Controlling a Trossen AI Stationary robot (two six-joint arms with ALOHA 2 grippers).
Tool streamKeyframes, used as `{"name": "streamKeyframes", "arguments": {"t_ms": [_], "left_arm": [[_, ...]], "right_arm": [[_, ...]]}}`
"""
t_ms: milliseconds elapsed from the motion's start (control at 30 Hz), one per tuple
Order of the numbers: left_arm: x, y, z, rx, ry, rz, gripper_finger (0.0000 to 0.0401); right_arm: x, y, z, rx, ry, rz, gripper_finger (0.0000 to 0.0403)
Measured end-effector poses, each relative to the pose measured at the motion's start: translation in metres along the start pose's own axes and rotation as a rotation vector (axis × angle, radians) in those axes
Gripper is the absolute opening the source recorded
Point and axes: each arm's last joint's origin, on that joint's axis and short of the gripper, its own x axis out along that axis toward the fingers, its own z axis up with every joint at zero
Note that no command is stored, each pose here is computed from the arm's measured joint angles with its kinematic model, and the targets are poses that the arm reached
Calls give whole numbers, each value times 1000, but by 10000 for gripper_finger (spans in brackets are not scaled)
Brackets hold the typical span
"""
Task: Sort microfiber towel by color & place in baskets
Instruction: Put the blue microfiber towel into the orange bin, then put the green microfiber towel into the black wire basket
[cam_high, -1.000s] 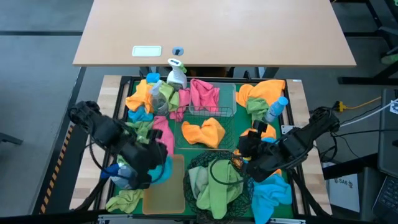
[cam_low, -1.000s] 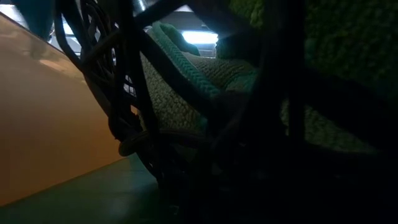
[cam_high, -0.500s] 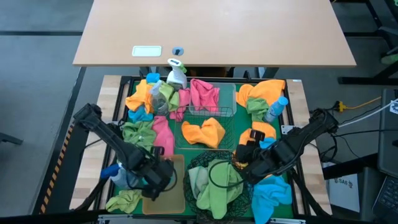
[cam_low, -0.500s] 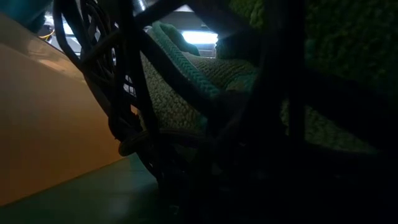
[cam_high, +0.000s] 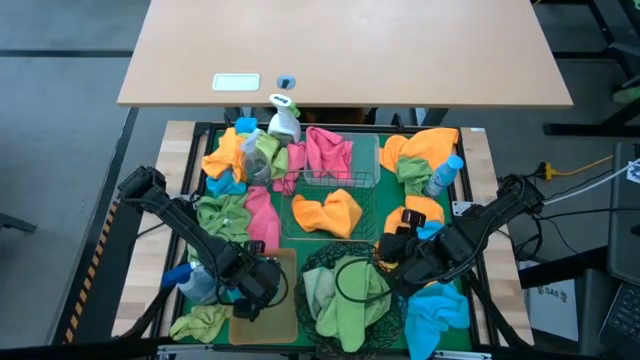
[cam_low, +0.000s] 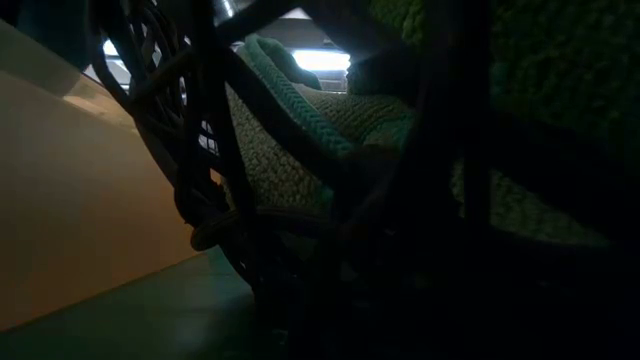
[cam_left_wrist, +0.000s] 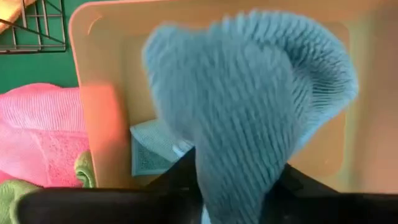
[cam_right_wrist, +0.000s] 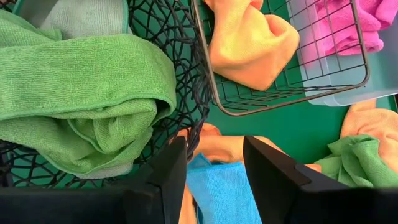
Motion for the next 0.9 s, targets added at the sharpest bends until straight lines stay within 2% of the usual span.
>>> {"name": "streamKeyframes", "arguments": {"t_ms": [233, 367, 467, 600, 767, 900], "left_arm": [[0, -1, 0, -4, 28, -46, 171], [-1, 1, 1, -14, 101, -133, 186], [-1, 5, 3, -29, 115, -144, 187], [0, 17, 3, -54, 153, -72, 188], [-2, 38, -1, -89, 246, 77, 188], [-3, 50, -5, -58, 298, 167, 188]], "right_arm": [[0, 0, 0, 0, 0, 0, 159], [0, 0, 0, 0, 0, 0, 159], [0, 0, 0, 0, 0, 0, 159], [0, 1, 1, 4, -7, 7, 159], [0, 1, 1, 4, -8, 8, 159], [0, 1, 1, 4, -8, 8, 159]]}}
